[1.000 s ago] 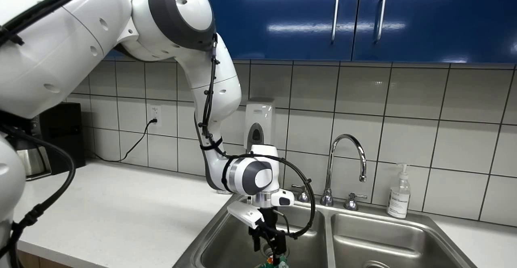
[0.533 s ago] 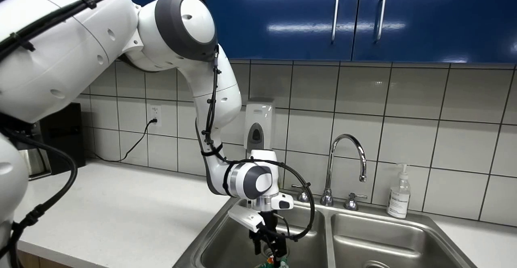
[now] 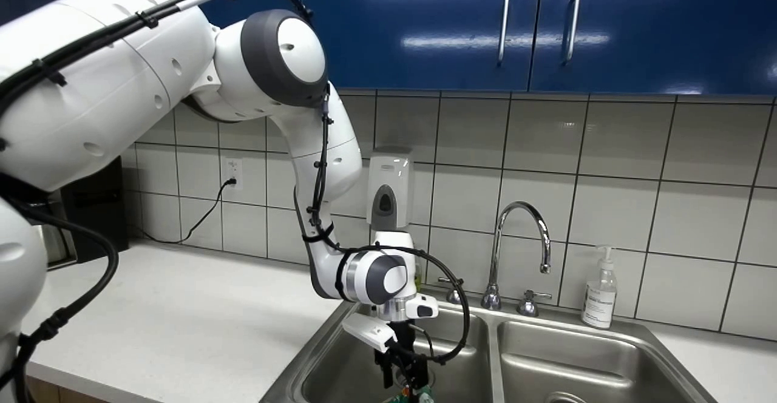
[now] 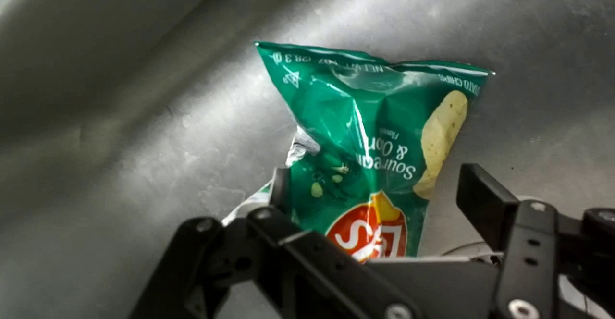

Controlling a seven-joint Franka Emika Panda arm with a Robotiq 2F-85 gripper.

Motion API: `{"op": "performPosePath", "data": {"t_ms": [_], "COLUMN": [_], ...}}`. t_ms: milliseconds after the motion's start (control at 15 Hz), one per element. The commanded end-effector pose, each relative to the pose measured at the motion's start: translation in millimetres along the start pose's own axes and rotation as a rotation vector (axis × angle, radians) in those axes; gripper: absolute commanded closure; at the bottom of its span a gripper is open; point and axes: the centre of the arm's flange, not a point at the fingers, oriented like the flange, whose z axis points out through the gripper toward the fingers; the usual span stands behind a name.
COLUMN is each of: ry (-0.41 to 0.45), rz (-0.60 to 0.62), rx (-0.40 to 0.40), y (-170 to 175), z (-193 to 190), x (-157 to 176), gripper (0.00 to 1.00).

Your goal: Remove the green packet from the sink.

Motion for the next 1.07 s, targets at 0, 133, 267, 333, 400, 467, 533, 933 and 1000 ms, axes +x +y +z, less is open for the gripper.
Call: {"op": "performPosePath", "data": {"t_ms": [0,133,267,333,400,467,533,933,1000], "ry": [-0.002,-0.002,-0.002,-0.002,-0.003,-0.003,-0.005,-0.009,-0.009], "rz": [0.016,0.014,0.011,0.011,0.01,0.01,0.009,0.006,0.003], "rx": [-0.012,-0.013,-0.014,-0.014,-0.014,-0.015,-0.015,-0.017,-0.017], "y": [-4.4,-5.3,-5.7,-5.8,-5.8,-6.0,-6.3,-8.3,-8.5], "z": [0.0,1.1,2.5,3.2,3.7,4.5,5.3,9.3,7.9], "x": [7.1,7.6,7.6,7.7,7.7,7.4,7.2,6.9,6.5], "gripper": [0.42,0.58,0.74,0.83,0.89,0.98,1.0,1.0,1.0]}}
